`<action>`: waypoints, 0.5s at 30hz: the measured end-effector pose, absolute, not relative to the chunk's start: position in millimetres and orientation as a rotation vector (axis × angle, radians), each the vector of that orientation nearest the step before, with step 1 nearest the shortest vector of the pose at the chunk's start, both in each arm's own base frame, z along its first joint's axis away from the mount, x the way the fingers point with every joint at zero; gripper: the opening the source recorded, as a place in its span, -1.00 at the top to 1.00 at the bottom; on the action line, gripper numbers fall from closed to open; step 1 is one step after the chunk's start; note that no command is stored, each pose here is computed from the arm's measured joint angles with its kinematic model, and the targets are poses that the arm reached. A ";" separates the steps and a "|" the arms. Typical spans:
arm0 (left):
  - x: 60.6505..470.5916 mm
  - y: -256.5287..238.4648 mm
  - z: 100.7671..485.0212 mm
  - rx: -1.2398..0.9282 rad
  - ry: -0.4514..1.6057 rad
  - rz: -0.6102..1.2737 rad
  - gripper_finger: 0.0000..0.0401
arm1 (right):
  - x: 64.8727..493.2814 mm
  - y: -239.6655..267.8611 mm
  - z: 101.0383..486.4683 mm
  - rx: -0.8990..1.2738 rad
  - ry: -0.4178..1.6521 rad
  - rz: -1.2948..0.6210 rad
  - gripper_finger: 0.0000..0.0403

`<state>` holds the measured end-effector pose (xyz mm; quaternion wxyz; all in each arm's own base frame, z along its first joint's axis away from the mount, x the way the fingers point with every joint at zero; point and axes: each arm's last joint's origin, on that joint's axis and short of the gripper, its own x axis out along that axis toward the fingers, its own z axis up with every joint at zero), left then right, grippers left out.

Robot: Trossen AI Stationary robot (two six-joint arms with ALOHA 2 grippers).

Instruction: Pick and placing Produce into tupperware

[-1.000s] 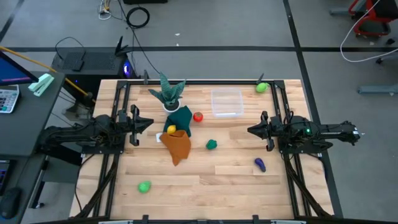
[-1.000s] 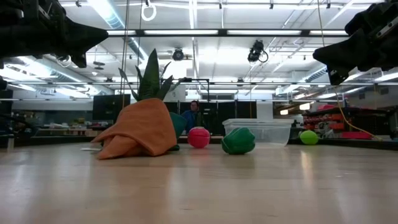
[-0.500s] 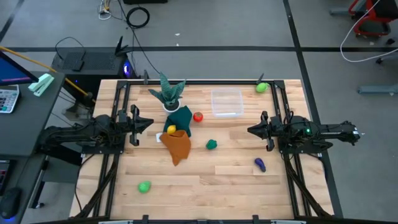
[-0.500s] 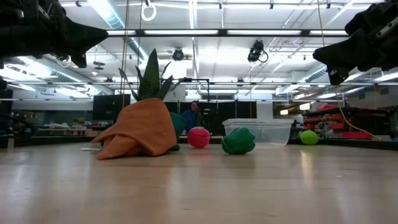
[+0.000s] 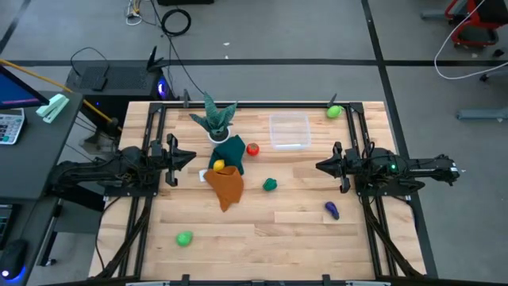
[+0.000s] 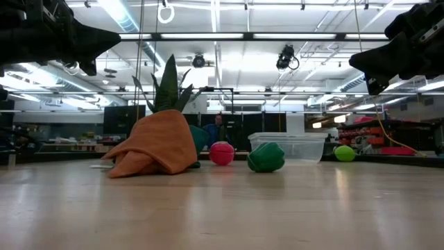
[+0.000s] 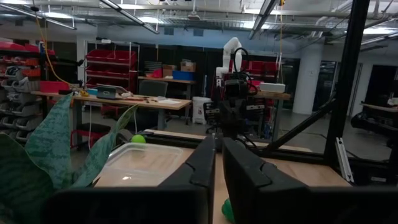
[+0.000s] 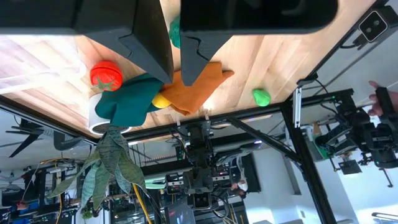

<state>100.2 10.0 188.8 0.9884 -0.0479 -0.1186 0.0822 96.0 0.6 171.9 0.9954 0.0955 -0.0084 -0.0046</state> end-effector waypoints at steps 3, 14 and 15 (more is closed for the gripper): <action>100.2 10.0 188.8 -0.096 -0.238 0.165 0.86 | 96.0 0.6 171.9 0.191 -0.017 -0.009 1.00; 100.1 10.0 189.3 -0.099 -0.244 0.165 0.81 | 96.0 0.6 171.8 0.191 -0.016 -0.010 1.00; 100.1 10.0 189.3 -0.104 -0.244 0.164 0.81 | 96.0 0.6 171.8 0.191 -0.016 -0.009 1.00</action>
